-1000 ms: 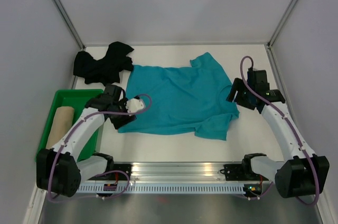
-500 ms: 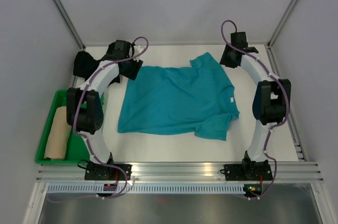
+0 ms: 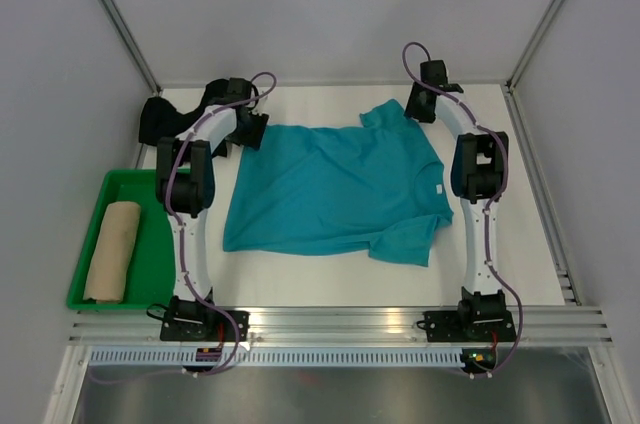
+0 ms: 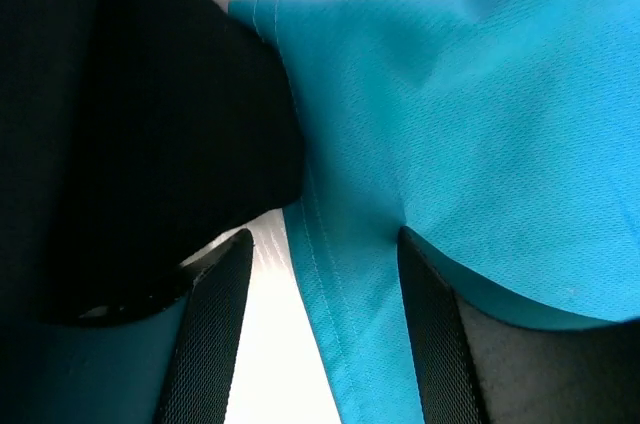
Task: Roll the t-shirts
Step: Flatten the tshirt
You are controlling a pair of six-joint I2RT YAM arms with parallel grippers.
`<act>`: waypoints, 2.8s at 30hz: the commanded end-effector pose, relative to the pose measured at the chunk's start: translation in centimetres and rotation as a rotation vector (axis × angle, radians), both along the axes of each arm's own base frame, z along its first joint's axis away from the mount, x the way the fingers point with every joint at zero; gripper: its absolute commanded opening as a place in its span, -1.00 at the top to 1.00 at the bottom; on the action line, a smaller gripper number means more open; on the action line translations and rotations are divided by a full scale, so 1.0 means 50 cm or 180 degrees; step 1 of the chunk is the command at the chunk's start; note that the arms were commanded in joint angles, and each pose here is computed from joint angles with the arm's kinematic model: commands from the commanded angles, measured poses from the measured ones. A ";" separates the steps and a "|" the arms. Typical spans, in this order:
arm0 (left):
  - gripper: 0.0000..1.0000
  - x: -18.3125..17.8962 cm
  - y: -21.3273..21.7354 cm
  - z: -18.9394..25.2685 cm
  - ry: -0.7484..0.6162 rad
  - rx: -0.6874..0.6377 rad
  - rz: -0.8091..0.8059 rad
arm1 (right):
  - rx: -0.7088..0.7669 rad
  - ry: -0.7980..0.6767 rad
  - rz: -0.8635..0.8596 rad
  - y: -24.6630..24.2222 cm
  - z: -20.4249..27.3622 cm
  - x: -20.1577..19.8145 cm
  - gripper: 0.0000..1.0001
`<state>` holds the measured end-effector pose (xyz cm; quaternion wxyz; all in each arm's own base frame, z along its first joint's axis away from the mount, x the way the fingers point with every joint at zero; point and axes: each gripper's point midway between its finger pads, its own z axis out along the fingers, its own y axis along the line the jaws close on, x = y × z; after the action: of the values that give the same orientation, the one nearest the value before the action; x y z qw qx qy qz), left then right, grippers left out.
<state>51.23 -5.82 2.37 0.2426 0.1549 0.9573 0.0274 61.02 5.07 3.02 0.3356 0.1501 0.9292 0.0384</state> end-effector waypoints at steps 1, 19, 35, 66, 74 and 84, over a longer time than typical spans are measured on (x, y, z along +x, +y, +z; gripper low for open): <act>-0.20 -0.030 0.000 -0.032 0.0234 -0.0086 0.0144 | 0.0111 0.0279 0.0144 0.015 -0.060 -0.032 0.12; 0.95 -0.218 -0.028 0.012 0.0633 -0.0387 -0.0394 | 0.0441 0.0079 -0.0126 -0.070 0.027 -0.153 0.99; 0.05 -0.127 -0.043 0.100 0.0164 -0.0438 -0.0369 | 0.0529 0.0103 -0.0016 -0.053 0.040 -0.172 0.99; 0.95 -0.131 -0.076 0.126 0.0424 -0.0686 -0.0489 | 0.0648 -0.0396 0.0191 -0.020 0.171 -0.138 0.99; 0.95 -0.058 -0.078 0.273 -0.0441 -0.0688 -0.0518 | 0.0607 -0.0812 0.0270 -0.020 0.275 -0.135 0.99; 0.95 0.040 -0.059 0.316 -0.1155 -0.0436 -0.0520 | 0.0532 -0.1332 0.0138 -0.058 0.361 -0.104 0.99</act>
<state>50.75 -9.24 16.71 0.3741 0.2084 0.9020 -0.0544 54.62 3.27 18.20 0.4569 0.1439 0.8636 0.1569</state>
